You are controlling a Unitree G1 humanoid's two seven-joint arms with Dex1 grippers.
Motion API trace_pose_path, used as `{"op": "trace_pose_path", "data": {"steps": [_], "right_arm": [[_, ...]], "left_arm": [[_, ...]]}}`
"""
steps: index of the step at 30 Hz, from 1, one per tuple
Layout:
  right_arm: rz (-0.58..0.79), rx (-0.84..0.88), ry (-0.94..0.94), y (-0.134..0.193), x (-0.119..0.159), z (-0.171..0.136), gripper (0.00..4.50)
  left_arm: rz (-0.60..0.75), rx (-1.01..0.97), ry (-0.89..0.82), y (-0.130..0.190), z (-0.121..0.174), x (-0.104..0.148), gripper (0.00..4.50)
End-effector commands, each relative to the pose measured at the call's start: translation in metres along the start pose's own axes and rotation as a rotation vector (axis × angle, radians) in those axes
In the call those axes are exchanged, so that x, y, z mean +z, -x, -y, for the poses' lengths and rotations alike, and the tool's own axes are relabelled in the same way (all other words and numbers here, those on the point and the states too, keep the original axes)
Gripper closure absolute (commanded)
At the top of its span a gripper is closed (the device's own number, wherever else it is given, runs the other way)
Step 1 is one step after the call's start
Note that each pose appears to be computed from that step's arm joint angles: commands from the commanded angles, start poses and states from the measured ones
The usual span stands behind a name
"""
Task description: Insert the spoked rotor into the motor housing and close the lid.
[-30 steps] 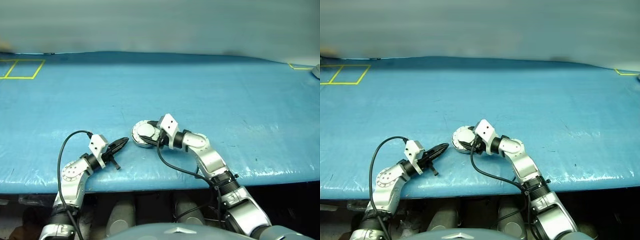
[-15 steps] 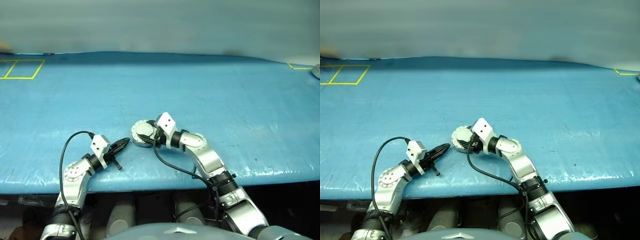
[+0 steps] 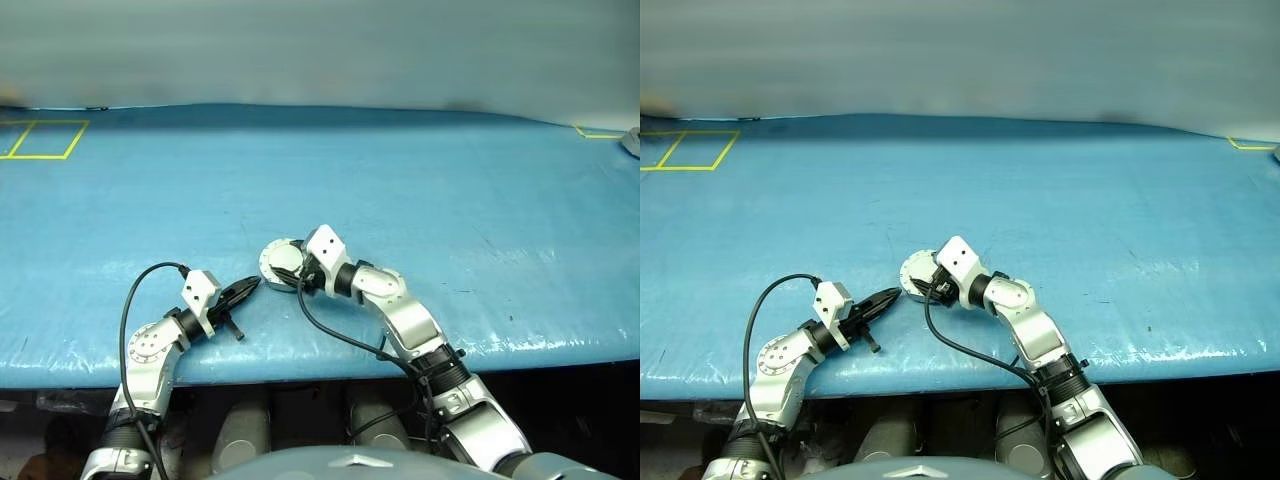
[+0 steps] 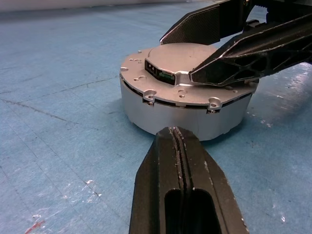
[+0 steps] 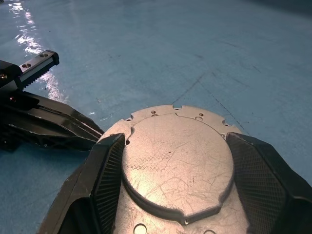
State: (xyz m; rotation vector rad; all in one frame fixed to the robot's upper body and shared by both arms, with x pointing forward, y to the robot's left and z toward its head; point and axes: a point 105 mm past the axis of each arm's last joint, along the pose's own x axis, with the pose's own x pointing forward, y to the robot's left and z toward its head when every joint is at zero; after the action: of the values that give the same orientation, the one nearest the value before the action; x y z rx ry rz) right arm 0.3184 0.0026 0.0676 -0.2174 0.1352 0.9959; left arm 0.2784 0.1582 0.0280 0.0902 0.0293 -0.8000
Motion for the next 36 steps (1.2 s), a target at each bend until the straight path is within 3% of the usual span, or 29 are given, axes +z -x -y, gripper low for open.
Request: {"op": "trace_pose_path", "data": {"steps": [1,9,21,36], "right_arm": [[-0.073,-0.011,0.023,0.000,-0.017,-0.001,1.50],[-0.181,0.008,-0.003,0.003,-0.039,-0.003,1.50],[-0.199,-0.041,0.053,0.006,-0.043,0.009,1.50],[-0.187,-0.004,0.000,0.006,-0.043,0.003,1.50]], "left_arm": [[0.018,0.005,-0.007,-0.001,-0.003,0.005,4.50],[0.085,0.033,0.093,-0.006,-0.009,0.019,4.50],[0.118,0.035,0.165,-0.007,-0.012,0.029,4.50],[0.094,-0.012,0.162,-0.016,-0.009,0.029,4.50]]}}
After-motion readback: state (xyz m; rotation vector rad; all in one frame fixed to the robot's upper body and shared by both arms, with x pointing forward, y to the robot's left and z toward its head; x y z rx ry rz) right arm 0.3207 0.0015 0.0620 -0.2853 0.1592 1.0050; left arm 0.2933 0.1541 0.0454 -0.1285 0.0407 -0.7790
